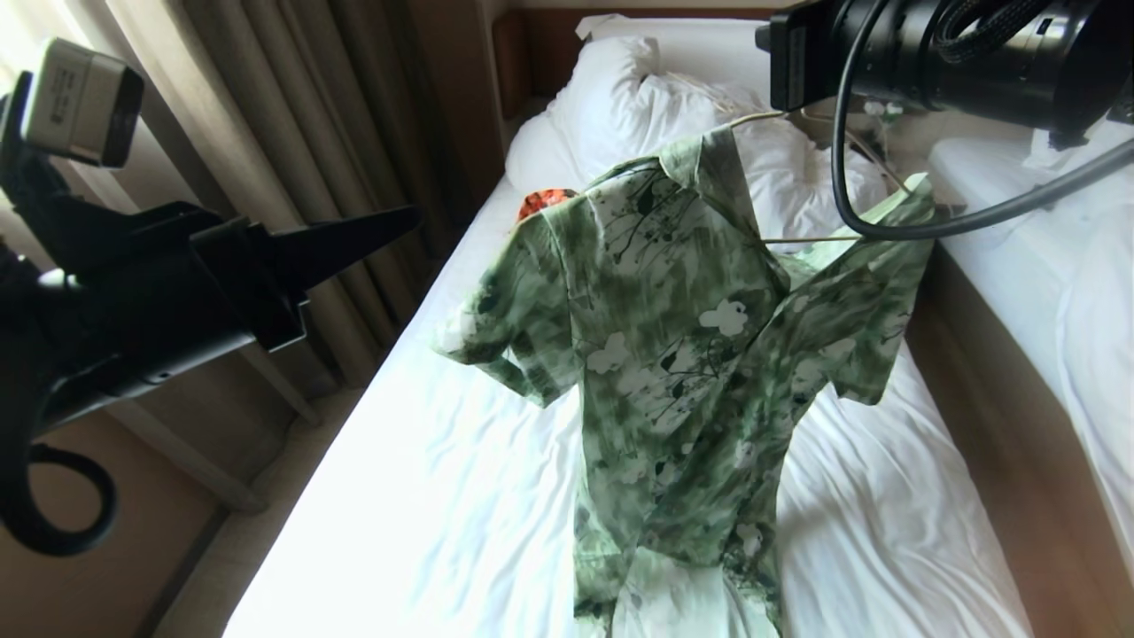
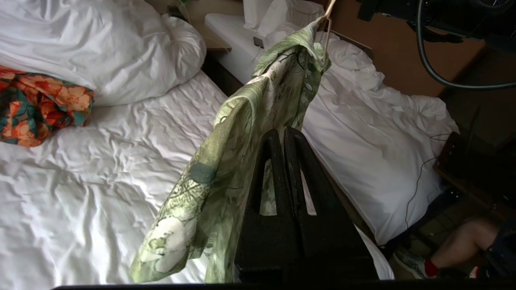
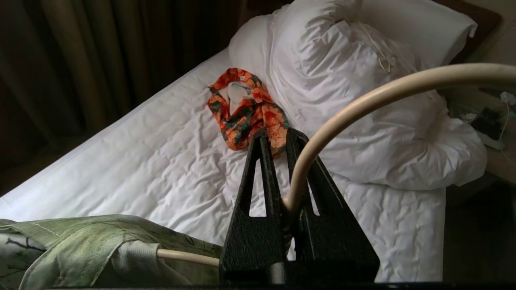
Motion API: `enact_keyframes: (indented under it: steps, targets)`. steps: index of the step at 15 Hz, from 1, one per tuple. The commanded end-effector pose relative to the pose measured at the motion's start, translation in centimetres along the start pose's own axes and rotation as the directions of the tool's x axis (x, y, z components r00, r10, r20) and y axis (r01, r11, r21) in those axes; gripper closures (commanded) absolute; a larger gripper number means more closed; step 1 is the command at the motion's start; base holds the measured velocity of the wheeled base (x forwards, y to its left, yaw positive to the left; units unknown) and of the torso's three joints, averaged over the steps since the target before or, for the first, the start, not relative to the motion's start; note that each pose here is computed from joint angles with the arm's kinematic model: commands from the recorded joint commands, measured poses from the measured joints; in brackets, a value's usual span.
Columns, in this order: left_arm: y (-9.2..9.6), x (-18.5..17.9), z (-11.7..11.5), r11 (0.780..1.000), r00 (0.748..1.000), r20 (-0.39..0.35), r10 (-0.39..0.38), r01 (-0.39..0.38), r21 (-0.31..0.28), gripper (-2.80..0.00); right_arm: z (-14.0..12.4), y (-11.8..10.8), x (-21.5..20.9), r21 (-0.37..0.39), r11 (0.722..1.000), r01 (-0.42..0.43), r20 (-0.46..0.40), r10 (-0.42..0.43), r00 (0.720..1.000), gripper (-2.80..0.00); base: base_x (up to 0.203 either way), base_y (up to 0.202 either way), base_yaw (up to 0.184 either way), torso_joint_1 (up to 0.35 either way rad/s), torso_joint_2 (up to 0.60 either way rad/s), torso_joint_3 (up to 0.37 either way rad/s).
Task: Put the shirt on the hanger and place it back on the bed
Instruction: Take the clothes hanger out of the clothes
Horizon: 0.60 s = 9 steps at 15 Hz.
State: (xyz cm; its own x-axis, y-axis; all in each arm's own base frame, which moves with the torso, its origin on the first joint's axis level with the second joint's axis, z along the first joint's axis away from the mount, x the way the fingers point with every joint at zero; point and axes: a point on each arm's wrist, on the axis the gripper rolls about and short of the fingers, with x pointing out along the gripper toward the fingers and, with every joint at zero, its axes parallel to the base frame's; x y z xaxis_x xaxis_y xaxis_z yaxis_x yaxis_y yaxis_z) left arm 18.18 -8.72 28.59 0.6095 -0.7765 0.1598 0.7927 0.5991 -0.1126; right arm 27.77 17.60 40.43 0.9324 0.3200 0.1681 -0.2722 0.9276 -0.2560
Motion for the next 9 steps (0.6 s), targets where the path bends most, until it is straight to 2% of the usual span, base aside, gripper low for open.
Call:
enact_keyframes:
  steps: [1,7,8,9]
  targets:
    - [-0.02,0.26,-0.18,1.000,1.000,-0.005,-0.010,0.010,-0.005,0.00,0.00,-0.32,0.02,-0.005,1.000,0.011,0.000,-0.011,1.000,0.00,0.000,0.000,0.000,0.154,-0.37,-0.212]
    - [-0.11,0.62,-0.46,1.000,1.000,-0.015,-0.019,0.019,-0.013,0.00,0.09,-0.89,0.03,-0.001,1.000,0.028,0.007,-0.028,1.000,0.00,0.000,0.000,0.000,0.146,-0.34,-0.195]
    - [-0.28,0.82,-0.55,0.999,0.999,-0.019,-0.028,0.028,-0.017,0.00,0.15,-0.97,0.09,0.008,0.999,0.033,0.022,-0.033,0.999,0.00,0.000,0.000,0.000,0.079,-0.20,-0.093]
    - [-0.58,1.03,-0.70,0.999,0.999,-0.027,-0.036,0.035,-0.025,0.00,0.34,-1.13,0.41,0.022,0.999,0.050,0.075,-0.051,0.996,0.00,0.000,0.000,0.000,0.012,-0.03,-0.007]
